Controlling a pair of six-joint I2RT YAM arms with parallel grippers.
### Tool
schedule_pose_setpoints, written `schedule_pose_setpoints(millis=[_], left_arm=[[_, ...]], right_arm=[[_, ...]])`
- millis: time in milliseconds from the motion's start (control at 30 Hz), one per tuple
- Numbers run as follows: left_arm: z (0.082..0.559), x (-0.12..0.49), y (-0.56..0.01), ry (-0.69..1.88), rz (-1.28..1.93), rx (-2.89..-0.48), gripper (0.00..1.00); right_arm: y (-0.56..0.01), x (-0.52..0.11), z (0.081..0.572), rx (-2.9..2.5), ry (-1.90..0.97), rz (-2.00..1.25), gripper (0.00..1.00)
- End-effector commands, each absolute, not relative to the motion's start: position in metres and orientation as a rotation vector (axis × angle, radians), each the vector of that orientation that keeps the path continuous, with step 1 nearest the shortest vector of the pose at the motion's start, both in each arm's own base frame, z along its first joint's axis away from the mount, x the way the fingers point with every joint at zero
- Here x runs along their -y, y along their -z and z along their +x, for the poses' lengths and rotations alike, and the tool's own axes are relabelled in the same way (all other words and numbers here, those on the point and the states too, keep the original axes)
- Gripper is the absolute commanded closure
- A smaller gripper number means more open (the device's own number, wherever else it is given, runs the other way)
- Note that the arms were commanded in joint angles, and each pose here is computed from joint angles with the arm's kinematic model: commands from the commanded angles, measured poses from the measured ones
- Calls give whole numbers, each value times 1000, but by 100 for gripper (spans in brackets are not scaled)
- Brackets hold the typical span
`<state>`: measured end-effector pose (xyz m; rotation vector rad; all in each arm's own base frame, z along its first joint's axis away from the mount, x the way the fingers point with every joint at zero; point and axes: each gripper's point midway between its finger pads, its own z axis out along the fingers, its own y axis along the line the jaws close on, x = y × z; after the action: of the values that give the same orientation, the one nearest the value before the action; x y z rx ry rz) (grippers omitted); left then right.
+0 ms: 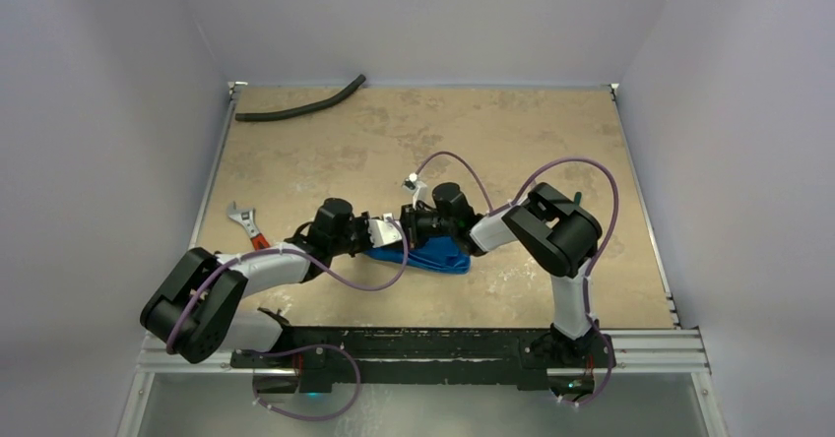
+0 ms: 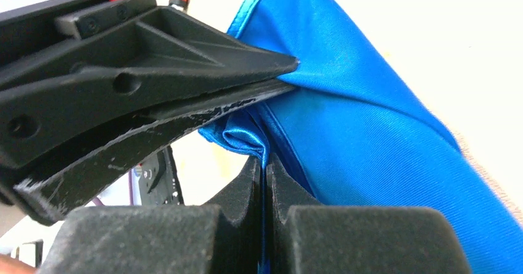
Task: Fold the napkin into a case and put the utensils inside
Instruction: Pick up the top corner of the smaller rectangle folded napkin, then stuff the 2/3 rectangle-folded napkin into the folded napkin.
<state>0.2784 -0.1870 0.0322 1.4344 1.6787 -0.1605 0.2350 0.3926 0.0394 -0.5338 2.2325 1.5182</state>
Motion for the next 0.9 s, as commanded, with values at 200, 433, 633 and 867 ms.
schedule_pose_setpoints(millis=[200, 433, 633, 867], left_arm=[[278, 197, -45, 190, 1446, -1600, 100], [288, 197, -56, 161, 1393, -1600, 100], [295, 196, -65, 136, 1332, -1606, 100], [302, 196, -80, 145, 1275, -1634, 100]], right_arm=[[-9, -384, 254, -2368, -1344, -439, 100], [18, -372, 249, -2479, -1241, -432, 100], [24, -367, 247, -2512, -1201, -429, 100], [41, -358, 236, -2562, -1198, -421, 100]])
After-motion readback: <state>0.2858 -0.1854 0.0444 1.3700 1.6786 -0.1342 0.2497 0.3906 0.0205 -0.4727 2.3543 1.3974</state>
